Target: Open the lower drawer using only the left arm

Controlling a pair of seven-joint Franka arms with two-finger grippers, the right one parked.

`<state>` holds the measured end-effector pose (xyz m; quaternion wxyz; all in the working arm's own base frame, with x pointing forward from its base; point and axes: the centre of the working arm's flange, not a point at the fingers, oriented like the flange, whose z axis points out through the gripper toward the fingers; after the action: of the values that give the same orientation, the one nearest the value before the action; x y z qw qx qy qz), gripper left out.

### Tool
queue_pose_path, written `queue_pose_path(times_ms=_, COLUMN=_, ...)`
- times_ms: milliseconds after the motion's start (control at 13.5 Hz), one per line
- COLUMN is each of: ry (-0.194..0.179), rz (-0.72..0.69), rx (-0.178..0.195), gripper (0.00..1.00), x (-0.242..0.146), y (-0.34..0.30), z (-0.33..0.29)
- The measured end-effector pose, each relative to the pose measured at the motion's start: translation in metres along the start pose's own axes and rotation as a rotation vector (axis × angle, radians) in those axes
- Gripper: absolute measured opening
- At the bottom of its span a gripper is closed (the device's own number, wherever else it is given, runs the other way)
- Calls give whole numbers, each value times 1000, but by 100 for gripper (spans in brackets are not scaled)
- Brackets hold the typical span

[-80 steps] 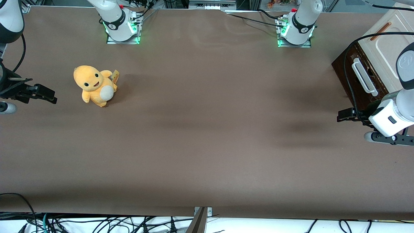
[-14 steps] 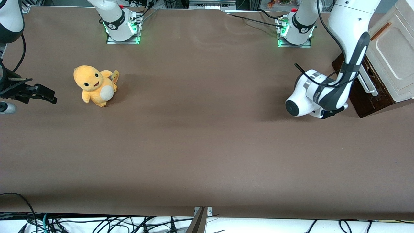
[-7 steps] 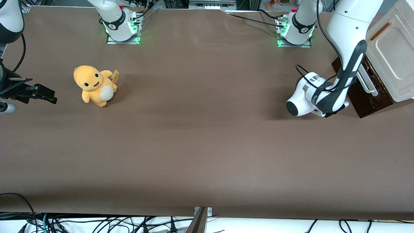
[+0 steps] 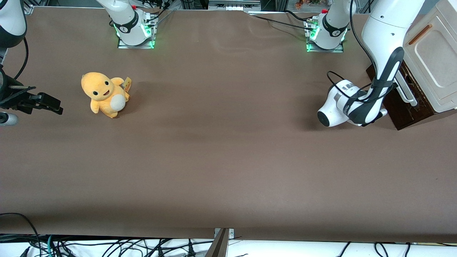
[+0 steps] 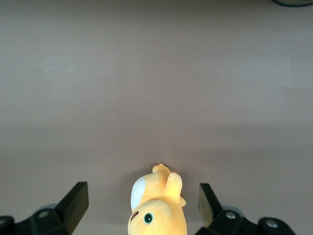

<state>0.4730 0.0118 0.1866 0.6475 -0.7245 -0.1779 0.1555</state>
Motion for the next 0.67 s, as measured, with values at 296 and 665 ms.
queue_pose_path(times_ms=296, ry=10, rz=-10, rx=30, gripper=100, x=2, y=11, z=15)
queue_pose_path(times_ms=665, ry=7, rz=-12, rx=54, gripper=100, x=3, y=26, z=28)
